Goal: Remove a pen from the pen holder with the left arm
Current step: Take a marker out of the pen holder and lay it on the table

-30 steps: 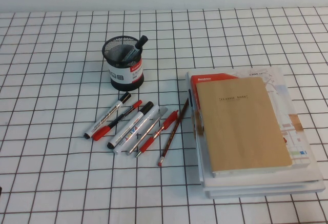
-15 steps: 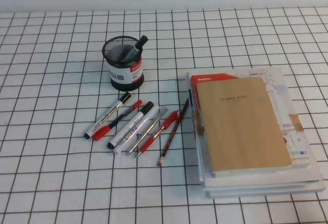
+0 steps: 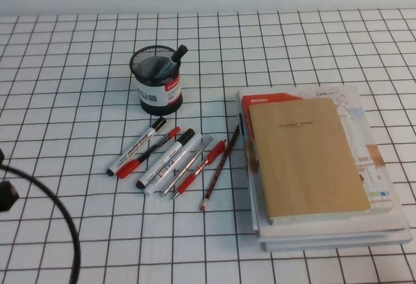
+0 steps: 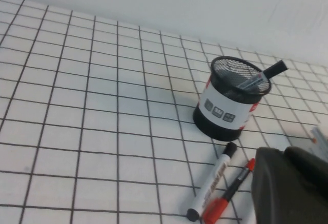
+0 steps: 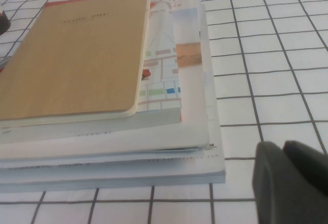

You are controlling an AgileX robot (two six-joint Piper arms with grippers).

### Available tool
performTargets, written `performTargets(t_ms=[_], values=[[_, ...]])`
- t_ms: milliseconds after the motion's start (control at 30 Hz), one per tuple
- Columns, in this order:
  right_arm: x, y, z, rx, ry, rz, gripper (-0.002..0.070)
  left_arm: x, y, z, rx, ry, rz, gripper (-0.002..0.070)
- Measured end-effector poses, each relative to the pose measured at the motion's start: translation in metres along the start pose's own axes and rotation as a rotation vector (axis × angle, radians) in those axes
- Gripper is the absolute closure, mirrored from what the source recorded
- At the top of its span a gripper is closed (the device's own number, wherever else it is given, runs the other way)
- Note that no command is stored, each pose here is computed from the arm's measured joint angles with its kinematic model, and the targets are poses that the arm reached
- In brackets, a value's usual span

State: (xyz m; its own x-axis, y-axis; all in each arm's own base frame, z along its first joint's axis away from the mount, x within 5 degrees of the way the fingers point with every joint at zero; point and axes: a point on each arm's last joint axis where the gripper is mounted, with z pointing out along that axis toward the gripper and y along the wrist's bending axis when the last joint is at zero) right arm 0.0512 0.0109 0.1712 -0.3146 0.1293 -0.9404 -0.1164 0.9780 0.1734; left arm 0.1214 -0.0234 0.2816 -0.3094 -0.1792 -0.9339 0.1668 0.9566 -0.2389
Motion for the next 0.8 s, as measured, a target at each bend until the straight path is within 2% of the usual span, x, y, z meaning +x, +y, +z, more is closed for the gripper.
performTargets(t_ms=[67, 200, 333, 600, 800], values=[[0.0, 0.0, 0.0, 0.0, 0.0, 0.0, 0.0691, -0.008, 0.003, 0.015, -0.03, 0.021, 0.012, 0.0677], [0.0, 0.0, 0.0, 0.0, 0.0, 0.0, 0.0691, -0.016, 0.009, 0.042, -0.074, 0.053, -0.071, 0.0677], [0.0, 0.0, 0.0, 0.0, 0.0, 0.0, 0.0691, -0.023, 0.01, 0.078, -0.074, 0.135, 0.017, 0.0677], [0.0, 0.0, 0.0, 0.0, 0.0, 0.0, 0.0691, -0.037, -0.021, 0.146, 0.026, 0.201, 0.154, 0.0678], [0.0, 0.0, 0.0, 0.0, 0.0, 0.0, 0.0691, -0.036, -0.042, 0.175, 0.048, 0.192, 0.204, 0.0677]])
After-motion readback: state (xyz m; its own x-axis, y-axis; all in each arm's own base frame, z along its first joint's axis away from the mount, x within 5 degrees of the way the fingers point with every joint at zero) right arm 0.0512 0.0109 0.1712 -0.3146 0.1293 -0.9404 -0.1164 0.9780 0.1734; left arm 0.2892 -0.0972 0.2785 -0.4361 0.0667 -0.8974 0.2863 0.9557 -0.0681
